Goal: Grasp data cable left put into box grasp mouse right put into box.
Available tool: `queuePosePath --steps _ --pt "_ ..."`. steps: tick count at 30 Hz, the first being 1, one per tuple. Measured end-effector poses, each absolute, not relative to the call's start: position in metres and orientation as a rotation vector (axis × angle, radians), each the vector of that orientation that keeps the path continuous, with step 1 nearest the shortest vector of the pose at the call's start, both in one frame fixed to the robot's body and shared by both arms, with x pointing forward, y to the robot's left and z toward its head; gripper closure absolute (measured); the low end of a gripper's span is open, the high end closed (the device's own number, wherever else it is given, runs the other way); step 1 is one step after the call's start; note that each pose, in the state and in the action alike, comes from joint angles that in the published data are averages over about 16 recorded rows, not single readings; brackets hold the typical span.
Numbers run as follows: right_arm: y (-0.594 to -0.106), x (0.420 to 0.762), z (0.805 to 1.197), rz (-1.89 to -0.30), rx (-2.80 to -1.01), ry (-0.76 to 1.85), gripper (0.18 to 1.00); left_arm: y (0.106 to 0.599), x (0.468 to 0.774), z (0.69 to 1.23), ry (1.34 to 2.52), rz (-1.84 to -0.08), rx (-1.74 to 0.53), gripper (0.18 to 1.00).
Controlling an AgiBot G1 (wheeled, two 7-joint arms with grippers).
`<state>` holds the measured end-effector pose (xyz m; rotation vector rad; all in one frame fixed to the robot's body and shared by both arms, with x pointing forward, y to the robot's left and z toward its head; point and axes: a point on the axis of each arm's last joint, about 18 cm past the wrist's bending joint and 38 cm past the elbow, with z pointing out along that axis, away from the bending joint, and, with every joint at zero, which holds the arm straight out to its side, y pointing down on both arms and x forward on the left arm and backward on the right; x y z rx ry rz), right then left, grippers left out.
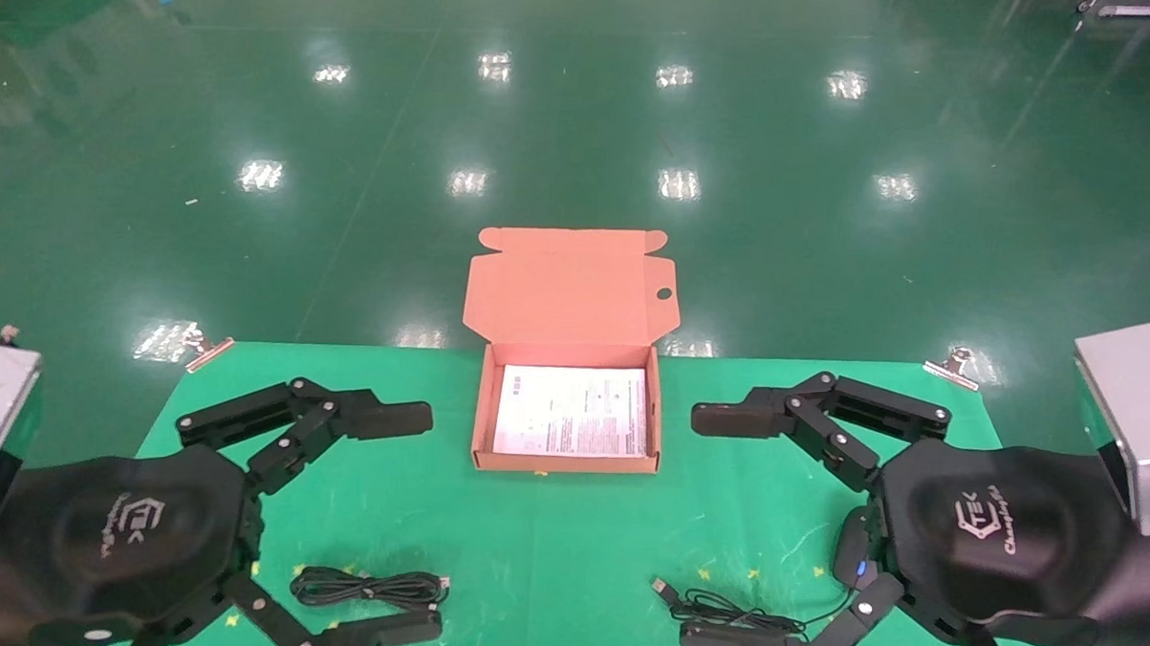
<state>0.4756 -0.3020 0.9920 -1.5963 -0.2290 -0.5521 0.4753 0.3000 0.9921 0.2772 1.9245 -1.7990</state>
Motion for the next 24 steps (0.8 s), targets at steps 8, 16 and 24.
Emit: queuePosePath --steps 8,16,24 --pt "-0.3020 0.4756 0.9920 -0.552 -1.596 -0.229 0.178 0.3000 0.4753 0.9921 1.925 -1.799 0.277 0.184" --pt "-0.3020 0.4755 0.9920 -0.552 -1.596 -0.229 0.178 0.2999 0.4760 0.9921 1.923 -1.798 0.276 0.184" --pt "-0.3010 0.4758 0.9930 -0.569 -1.608 -0.245 0.178 0.3004 0.4757 0.9908 1.940 -1.778 0.281 0.184"
